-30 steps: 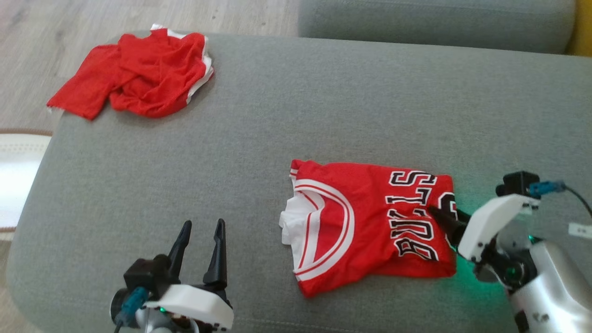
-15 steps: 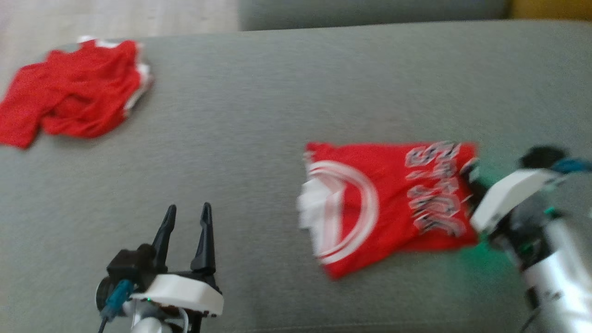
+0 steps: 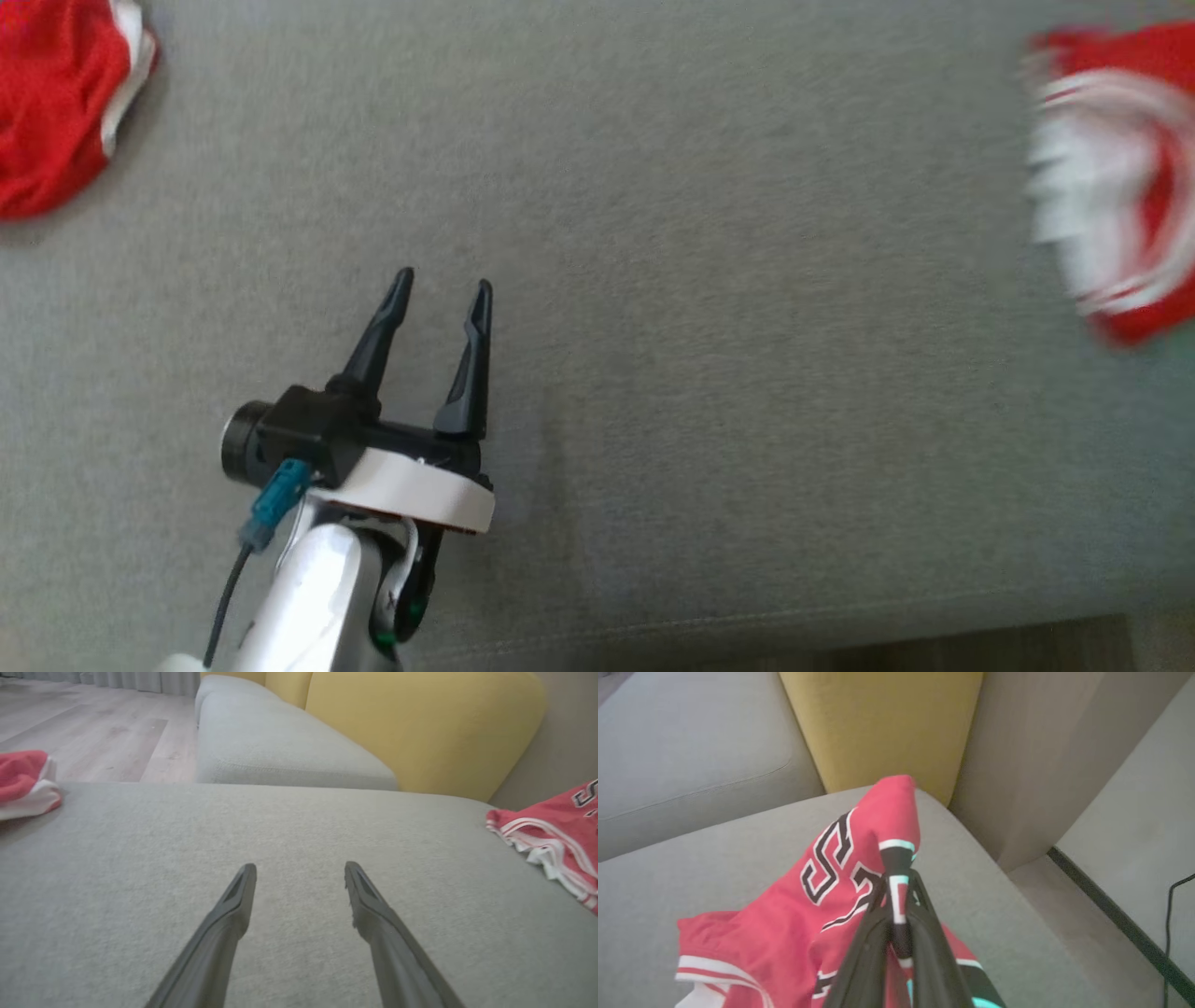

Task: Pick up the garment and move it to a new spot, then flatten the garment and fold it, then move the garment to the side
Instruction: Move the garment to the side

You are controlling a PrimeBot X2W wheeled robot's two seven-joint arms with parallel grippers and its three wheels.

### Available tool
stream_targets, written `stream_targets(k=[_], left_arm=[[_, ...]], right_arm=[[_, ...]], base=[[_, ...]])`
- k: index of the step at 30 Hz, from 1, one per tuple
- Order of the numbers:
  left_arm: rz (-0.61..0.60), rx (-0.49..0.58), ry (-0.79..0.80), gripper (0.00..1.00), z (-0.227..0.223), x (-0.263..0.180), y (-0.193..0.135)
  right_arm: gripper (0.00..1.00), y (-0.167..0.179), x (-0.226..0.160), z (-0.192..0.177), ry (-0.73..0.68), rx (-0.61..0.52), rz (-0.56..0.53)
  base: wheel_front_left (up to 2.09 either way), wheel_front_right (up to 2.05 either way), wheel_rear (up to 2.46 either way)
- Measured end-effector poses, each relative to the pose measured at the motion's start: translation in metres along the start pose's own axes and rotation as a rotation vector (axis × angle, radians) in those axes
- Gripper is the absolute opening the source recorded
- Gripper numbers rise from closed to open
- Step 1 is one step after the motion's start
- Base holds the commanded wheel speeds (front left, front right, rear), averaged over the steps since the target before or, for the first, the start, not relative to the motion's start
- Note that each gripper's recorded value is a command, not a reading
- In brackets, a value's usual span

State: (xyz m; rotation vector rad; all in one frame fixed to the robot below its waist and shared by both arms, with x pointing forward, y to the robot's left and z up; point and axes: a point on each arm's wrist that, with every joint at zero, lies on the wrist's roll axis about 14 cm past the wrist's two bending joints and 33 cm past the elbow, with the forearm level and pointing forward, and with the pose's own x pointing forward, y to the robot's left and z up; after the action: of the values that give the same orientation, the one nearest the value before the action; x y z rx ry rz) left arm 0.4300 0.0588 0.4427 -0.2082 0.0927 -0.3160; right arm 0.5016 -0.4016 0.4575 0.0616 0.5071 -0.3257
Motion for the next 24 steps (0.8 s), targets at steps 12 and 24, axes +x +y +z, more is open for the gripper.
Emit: stream_targets(k=[12, 24], left_arm=[[0.137, 0.040, 0.036, 1.00, -0.014, -0.011, 0.049], [0.132, 0.027, -0.032, 1.00, 0.012, -0.013, 0.040]], right_arm=[[0.75, -0.014, 0.058, 0.019, -0.017, -0.126, -0.124], [1.00, -0.007, 0.025, 0.062, -0.234, -0.239, -0.111]], base=[[0.00, 0.00, 0.00], [0.00, 0.00, 0.00]])
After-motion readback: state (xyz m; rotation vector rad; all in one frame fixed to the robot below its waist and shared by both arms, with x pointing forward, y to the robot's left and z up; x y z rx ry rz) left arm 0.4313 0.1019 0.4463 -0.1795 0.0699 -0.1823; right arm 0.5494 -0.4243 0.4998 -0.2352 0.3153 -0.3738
